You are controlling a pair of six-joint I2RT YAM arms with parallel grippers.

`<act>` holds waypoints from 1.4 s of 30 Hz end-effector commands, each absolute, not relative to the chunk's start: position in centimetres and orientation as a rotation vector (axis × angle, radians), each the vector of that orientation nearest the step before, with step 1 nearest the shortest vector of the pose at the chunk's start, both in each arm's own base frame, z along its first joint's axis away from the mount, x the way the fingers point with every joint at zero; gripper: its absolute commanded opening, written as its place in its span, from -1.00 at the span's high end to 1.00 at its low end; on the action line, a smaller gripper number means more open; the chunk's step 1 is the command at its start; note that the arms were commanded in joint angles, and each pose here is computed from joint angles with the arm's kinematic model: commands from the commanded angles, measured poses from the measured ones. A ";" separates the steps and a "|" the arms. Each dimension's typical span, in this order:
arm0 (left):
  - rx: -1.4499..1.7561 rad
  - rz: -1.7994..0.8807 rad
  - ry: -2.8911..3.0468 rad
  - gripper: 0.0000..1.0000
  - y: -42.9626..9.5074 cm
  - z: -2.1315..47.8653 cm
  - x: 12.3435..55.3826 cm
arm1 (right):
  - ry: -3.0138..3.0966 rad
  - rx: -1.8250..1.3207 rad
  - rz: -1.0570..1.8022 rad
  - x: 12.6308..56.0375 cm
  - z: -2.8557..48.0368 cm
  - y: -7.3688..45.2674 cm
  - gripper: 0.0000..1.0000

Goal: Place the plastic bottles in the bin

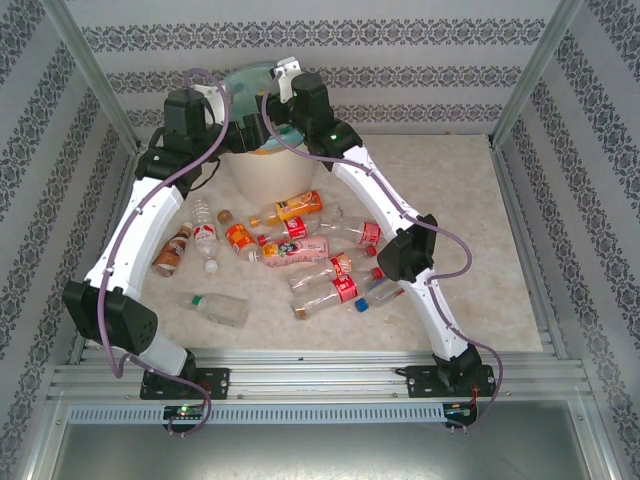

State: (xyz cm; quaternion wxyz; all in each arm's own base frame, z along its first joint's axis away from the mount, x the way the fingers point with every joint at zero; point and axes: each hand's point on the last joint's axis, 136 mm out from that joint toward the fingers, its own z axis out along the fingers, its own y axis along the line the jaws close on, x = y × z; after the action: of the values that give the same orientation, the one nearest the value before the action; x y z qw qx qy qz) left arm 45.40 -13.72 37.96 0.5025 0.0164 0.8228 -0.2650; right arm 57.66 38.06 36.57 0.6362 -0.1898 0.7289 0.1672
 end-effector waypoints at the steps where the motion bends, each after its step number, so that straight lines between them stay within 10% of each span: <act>1: 0.030 -0.644 1.957 -0.66 -12.9 39.3 44.7 | 1.584 -0.400 0.386 56.3 41.0 37.4 -0.41; 29: 0.194 -0.574 1.931 -0.51 -13.0 41.7 38.4 | 1.577 -0.444 0.560 45.0 50.7 34.3 -0.39; 42: 0.885 -0.503 1.933 -0.52 -24.6 33.4 26.8 | 2.008 -0.136 0.345 33.9 35.1 17.3 -0.38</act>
State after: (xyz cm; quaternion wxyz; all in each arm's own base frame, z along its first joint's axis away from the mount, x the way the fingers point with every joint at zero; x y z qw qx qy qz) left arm 27.94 -23.00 37.54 0.4973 0.2965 0.7803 -0.2365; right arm 34.37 21.02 40.89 0.5757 -0.1315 0.7843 0.1902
